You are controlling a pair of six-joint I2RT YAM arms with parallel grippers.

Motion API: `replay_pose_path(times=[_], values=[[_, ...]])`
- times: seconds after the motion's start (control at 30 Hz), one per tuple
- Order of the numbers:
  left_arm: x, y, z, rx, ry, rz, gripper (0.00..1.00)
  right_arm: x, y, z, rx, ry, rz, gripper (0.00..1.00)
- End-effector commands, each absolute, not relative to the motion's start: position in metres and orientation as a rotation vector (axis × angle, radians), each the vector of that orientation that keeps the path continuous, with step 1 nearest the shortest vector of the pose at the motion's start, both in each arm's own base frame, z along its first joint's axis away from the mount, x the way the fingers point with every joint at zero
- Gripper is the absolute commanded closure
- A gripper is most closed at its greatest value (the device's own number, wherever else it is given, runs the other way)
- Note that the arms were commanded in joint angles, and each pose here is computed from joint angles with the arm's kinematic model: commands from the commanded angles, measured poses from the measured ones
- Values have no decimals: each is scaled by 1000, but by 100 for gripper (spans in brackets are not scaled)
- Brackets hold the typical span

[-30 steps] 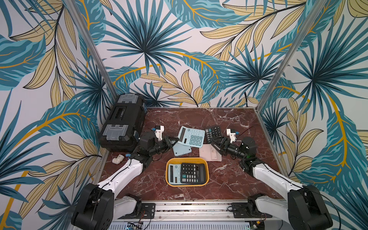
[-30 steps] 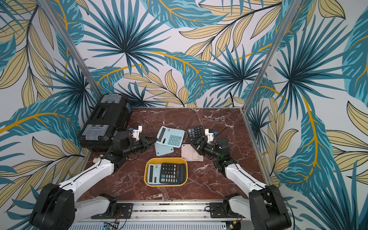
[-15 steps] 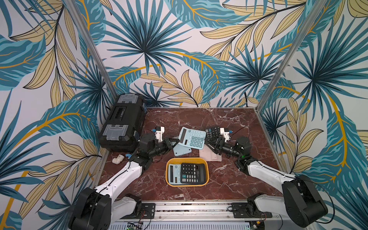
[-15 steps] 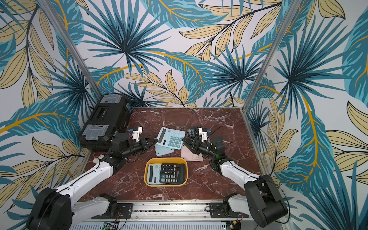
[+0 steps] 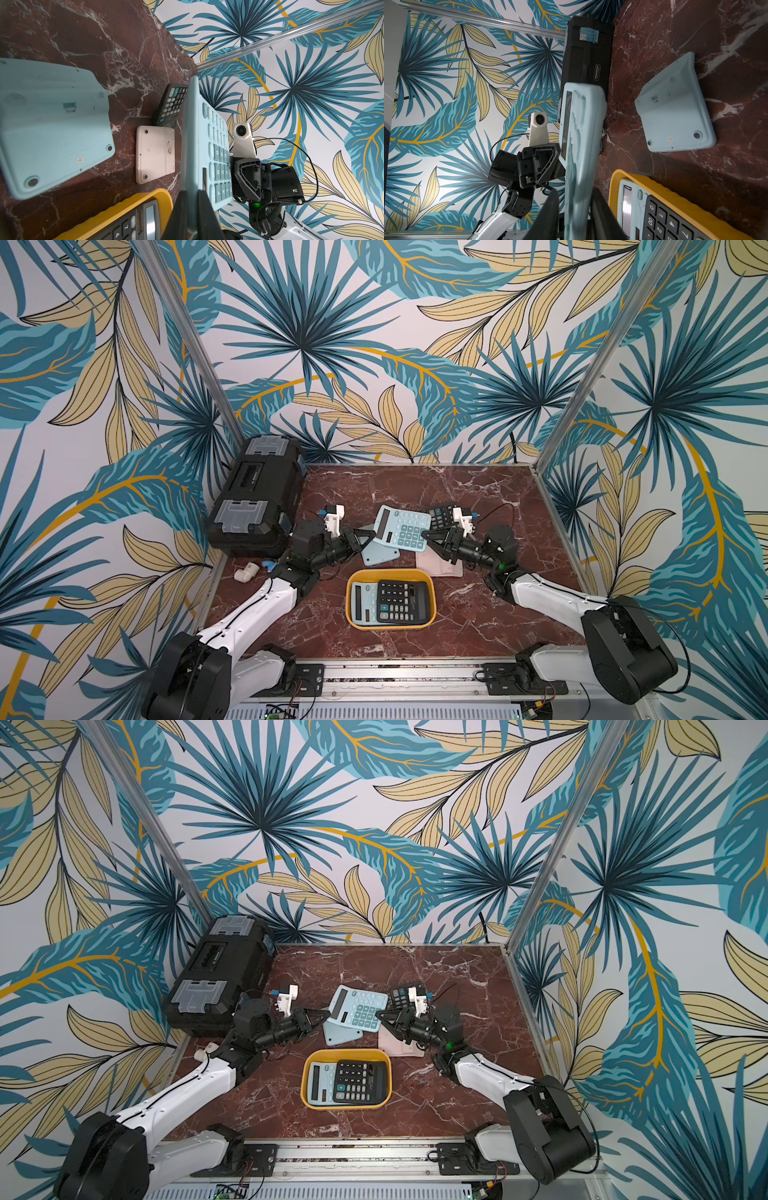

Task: Put the calculator in the storage box
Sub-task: Pick up the calculator at the center of the board.

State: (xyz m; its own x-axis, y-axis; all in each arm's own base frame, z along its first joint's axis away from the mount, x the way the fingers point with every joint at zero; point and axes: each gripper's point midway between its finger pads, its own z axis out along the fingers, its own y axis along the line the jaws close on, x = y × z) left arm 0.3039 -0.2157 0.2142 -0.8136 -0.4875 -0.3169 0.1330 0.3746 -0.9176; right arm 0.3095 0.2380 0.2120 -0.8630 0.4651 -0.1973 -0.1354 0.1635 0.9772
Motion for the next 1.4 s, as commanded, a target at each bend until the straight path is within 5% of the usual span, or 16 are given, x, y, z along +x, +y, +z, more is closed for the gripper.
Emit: replay_pose_path(times=[0.0,0.37,0.53,0.9,0.97,1.37], values=[[300,-217,225,-260,2032,-1482,100,312,241,221,282,1953,1752,70],[298,-221,227,-236,2045,-1464,100,311,240,217,291,1977,1737,88],[296,-216,227,-236,2056,-1407,72,310,238,214,293,2002,1698,96],[277,-208,229,-296,2168,-1374,72,301,233,206,283,2068,1620,100],[287,-187,226,-228,2137,-1136,6,297,231,202,276,2089,1605,100],[266,-157,197,-243,2239,-915,0,267,231,187,196,2208,1575,100]])
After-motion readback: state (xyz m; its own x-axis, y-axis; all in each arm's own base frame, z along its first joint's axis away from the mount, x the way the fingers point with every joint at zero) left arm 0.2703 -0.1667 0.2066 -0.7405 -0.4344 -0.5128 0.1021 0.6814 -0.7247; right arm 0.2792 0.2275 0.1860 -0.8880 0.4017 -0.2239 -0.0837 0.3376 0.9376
